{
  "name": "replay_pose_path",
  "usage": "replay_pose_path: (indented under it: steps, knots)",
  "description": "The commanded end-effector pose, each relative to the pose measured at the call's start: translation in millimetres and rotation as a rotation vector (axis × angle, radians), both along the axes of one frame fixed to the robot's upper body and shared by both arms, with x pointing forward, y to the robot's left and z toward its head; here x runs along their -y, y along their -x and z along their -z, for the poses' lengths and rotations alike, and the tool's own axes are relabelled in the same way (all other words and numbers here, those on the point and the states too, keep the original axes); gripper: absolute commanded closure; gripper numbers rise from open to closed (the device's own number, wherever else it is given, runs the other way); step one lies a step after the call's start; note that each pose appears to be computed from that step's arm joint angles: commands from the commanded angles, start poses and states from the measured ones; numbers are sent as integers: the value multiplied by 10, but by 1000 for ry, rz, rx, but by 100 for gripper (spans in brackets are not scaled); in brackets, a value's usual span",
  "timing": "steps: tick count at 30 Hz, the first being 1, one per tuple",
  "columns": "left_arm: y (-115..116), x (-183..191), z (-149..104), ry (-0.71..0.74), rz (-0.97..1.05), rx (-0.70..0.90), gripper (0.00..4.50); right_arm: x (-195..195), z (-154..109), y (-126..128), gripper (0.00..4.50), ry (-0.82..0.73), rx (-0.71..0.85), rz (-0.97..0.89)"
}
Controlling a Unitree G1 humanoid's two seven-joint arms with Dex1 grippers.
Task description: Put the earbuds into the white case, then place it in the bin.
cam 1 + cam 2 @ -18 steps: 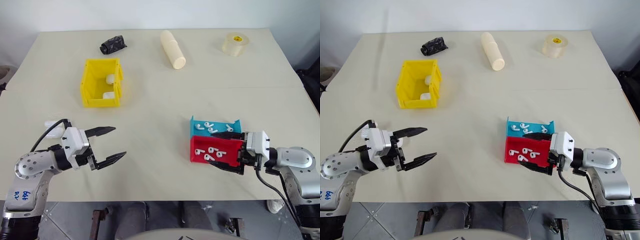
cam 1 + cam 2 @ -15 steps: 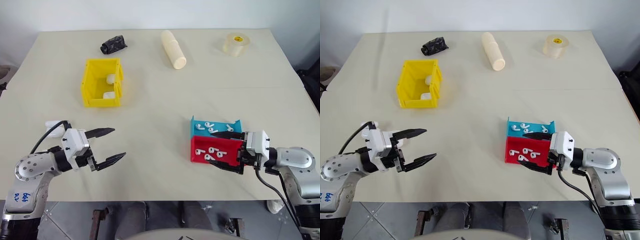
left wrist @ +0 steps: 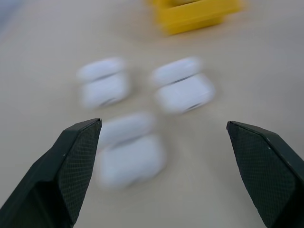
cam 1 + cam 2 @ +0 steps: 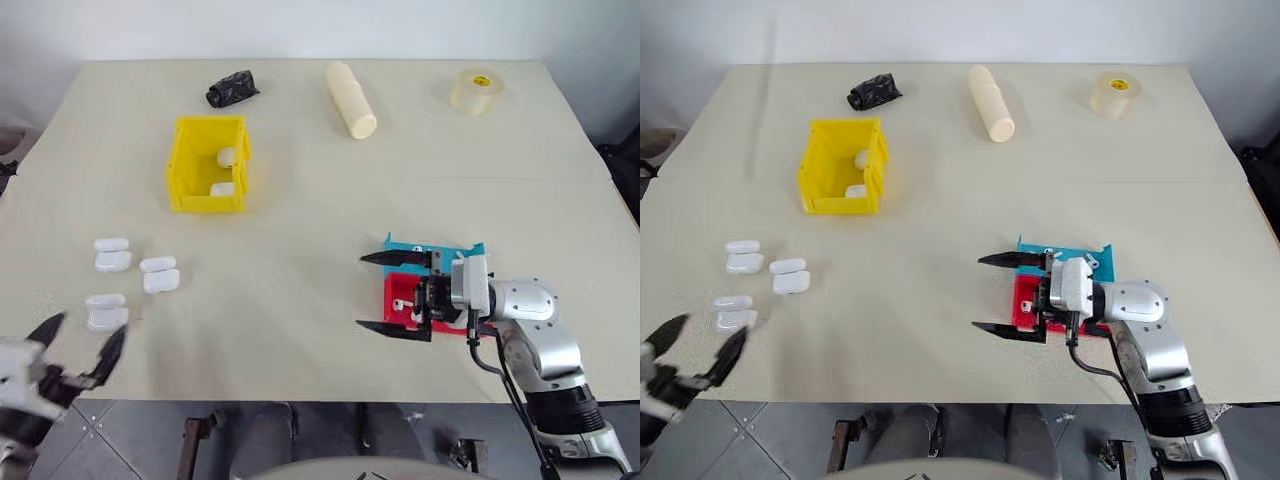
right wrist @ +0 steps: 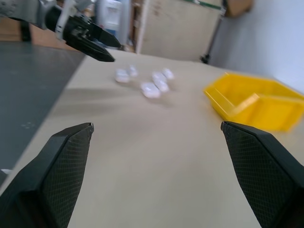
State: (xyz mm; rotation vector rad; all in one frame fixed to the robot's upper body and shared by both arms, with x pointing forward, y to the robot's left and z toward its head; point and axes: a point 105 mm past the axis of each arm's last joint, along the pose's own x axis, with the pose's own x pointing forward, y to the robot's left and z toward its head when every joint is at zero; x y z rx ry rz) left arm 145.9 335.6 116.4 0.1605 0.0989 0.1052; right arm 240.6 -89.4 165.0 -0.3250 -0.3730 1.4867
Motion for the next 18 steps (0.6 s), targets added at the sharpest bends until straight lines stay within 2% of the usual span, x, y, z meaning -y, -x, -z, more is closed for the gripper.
replay_pose_path:
  steps: [1, 5, 10, 18]
  knots:
    - [201, -79, -9, 45, -130, -17, 1, -54, -132, 104, 0, -27, 13, -71]
    - [208, 0, 49, 103, -149, -69, 1, -18, -96, 90, 0, -11, -17, -62]
    - [4, 153, -14, 160, -93, -176, 1, -4, -60, 86, 0, 17, -46, -86]
    - [-321, 52, -98, 162, -202, -399, 1, -7, -48, 139, 0, 38, -71, -117]
